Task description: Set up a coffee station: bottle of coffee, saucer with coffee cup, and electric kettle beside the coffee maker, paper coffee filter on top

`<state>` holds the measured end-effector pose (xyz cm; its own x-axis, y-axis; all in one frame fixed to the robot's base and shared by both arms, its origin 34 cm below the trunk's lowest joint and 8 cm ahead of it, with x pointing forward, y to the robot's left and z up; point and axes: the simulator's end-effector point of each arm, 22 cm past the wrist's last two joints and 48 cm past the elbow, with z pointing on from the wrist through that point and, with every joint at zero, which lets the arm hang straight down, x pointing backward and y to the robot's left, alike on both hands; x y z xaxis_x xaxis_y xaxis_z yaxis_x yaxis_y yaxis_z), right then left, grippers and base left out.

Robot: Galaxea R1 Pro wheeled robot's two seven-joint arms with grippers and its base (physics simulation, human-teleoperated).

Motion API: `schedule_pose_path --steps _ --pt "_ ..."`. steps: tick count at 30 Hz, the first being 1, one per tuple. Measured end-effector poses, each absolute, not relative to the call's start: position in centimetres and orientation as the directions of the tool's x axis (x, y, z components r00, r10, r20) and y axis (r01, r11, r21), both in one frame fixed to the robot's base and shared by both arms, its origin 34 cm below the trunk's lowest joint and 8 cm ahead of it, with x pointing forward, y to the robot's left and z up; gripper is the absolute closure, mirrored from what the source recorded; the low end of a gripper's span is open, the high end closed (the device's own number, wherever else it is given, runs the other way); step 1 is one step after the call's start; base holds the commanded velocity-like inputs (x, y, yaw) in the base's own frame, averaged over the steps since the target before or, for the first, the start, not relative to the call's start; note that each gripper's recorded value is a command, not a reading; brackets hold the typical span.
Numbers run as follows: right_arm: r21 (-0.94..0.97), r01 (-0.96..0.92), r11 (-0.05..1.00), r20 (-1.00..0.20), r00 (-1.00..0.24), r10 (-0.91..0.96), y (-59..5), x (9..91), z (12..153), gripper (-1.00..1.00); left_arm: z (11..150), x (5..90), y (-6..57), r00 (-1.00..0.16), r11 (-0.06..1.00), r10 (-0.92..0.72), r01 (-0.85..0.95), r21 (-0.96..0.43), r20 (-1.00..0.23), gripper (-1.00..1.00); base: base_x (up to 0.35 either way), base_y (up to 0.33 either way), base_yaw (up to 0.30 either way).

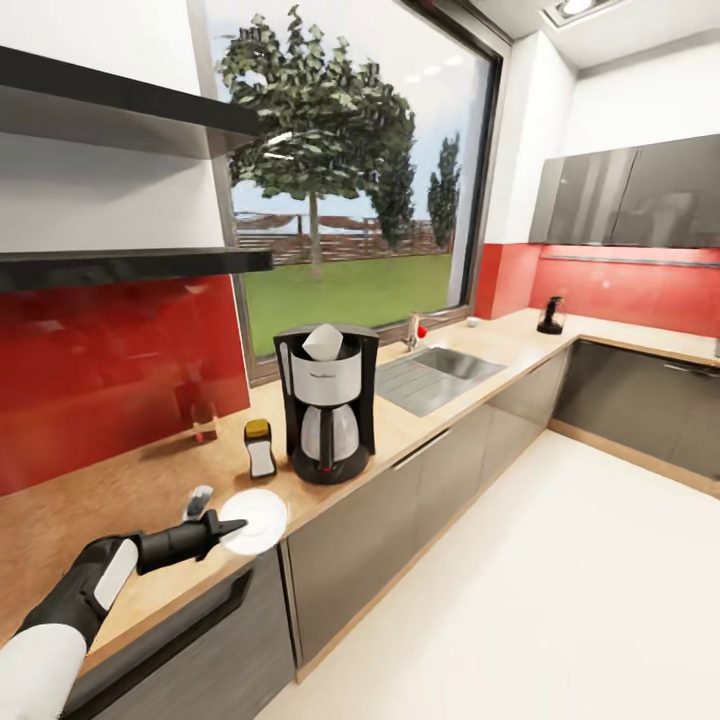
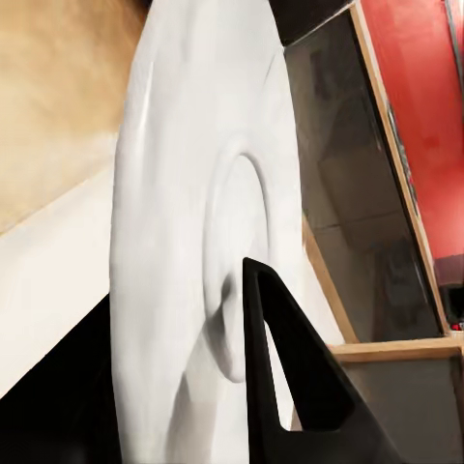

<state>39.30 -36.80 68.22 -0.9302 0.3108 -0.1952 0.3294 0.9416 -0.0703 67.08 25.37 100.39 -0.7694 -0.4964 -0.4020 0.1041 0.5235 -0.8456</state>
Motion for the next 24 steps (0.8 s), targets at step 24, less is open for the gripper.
schedule_pose_path --steps 24 --pt "0.004 0.281 0.960 -0.328 -0.906 0.267 -31.2 37.4 65.8 -1.00 99.4 70.3 30.2 -0.589 0.405 -0.770 -0.151 -0.902 -0.247 1.00 0.015 -0.004 -0.038"
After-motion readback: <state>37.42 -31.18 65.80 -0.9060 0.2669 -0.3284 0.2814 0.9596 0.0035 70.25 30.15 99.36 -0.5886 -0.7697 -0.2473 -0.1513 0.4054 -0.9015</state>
